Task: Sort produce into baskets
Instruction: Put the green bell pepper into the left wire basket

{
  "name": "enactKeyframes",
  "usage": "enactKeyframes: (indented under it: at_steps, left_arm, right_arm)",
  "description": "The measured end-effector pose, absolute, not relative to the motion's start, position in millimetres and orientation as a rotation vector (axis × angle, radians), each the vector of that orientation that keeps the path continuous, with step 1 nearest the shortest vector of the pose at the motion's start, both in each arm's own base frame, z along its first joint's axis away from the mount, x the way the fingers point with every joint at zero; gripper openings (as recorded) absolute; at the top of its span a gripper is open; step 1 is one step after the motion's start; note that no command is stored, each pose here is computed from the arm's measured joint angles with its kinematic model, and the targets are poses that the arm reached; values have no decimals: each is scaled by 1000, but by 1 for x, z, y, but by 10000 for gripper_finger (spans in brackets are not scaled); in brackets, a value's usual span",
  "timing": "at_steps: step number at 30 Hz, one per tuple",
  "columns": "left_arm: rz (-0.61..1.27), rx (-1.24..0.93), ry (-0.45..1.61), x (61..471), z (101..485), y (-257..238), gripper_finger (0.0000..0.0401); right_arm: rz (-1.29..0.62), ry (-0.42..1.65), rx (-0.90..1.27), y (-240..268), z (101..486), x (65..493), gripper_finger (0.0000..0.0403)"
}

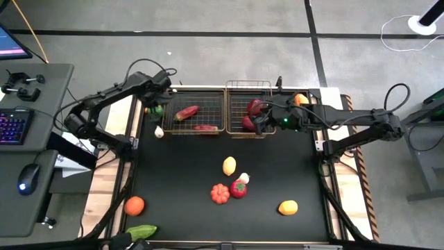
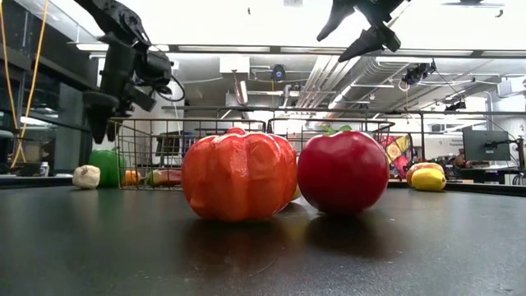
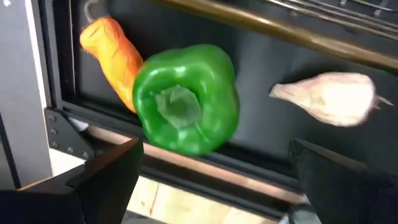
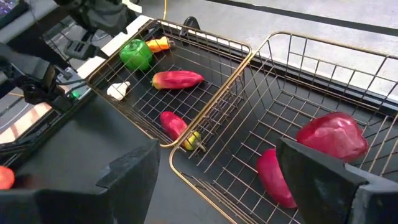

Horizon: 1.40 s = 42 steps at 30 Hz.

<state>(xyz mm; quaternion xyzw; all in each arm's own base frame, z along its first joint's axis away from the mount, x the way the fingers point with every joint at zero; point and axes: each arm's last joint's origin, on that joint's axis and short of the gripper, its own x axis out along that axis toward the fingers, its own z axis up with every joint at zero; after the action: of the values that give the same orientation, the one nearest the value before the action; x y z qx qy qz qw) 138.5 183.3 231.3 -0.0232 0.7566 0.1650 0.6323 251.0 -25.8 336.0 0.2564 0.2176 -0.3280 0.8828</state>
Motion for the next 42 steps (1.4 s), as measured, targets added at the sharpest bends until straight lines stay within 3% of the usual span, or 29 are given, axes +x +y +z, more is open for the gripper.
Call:
enactKeyframes:
  at_steps: [13,22,31,34,39,42]
  left_arm:
    - [443,-26,1675,136,218,194,390]
    - [356,-93,1808,144,185,204,390]
    - [362,-103,1841,147,177,206,388]
    - [370,-97,1838,147,179,206,363]
    - [401,-94,1836,145,184,204,257]
    - [431,-92,1824,144,188,203,248]
  right_arm:
    - [-691,443,566,-26,336,251,314]
    - [-692,434,600,-25,336,251,314]
    - [-693,430,616,-25,336,251,314]
    - [-693,430,616,-25,336,251,314]
    - [-692,431,614,-25,336,251,314]
    - [-692,432,608,-25,336,251,314]
